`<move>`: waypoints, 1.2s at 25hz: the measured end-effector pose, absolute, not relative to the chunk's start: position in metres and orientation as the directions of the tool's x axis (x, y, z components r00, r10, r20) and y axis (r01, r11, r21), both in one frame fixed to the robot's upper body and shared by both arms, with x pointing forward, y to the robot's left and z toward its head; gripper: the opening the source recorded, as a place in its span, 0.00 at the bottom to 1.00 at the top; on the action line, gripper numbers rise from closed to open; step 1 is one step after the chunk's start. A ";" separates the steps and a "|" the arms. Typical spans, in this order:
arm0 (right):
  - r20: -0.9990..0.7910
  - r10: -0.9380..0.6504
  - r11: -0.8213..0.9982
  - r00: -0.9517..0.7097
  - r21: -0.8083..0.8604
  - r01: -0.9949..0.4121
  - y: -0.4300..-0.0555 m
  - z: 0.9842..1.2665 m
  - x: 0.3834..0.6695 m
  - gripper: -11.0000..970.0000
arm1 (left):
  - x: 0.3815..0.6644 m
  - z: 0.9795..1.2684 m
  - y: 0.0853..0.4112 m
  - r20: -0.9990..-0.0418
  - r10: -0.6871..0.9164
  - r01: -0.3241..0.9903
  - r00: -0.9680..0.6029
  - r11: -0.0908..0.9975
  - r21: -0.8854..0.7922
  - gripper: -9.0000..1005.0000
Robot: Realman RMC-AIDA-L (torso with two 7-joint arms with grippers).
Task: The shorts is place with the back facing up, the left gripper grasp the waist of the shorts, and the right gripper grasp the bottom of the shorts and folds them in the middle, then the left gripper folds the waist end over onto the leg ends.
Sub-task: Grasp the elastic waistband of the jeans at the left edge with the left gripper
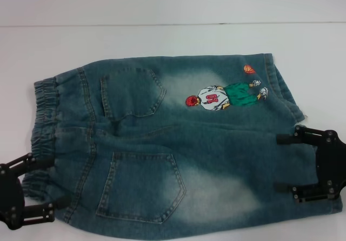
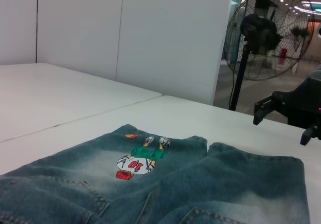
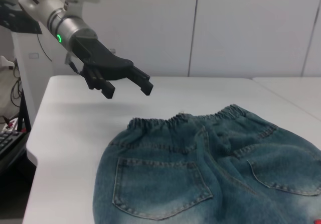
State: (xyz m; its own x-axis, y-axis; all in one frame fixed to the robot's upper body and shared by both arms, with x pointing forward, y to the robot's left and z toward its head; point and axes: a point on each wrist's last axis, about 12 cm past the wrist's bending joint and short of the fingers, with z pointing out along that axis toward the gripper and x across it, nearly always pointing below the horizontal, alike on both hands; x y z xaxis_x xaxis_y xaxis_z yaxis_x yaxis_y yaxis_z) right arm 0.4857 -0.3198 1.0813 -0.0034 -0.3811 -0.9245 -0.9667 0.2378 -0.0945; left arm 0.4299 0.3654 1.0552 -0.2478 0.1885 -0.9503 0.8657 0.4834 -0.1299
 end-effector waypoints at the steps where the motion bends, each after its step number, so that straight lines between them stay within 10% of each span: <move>1: -0.924 -0.383 0.240 -0.004 -0.095 -0.966 -0.320 1.081 0.486 0.97 | 0.430 1.055 0.365 -0.950 0.189 0.866 -0.248 0.483 -0.130 0.93; 14: -0.926 -0.378 0.244 -0.001 -0.099 -0.965 -0.320 1.082 0.486 0.97 | 0.430 1.054 0.366 -0.942 0.198 0.862 -0.270 0.485 -0.145 0.93; 30: -0.915 -0.403 0.286 -0.028 -0.098 -0.953 -0.331 1.092 0.491 0.97 | 0.428 1.072 0.396 -0.805 0.271 0.648 -0.528 0.741 -0.176 0.93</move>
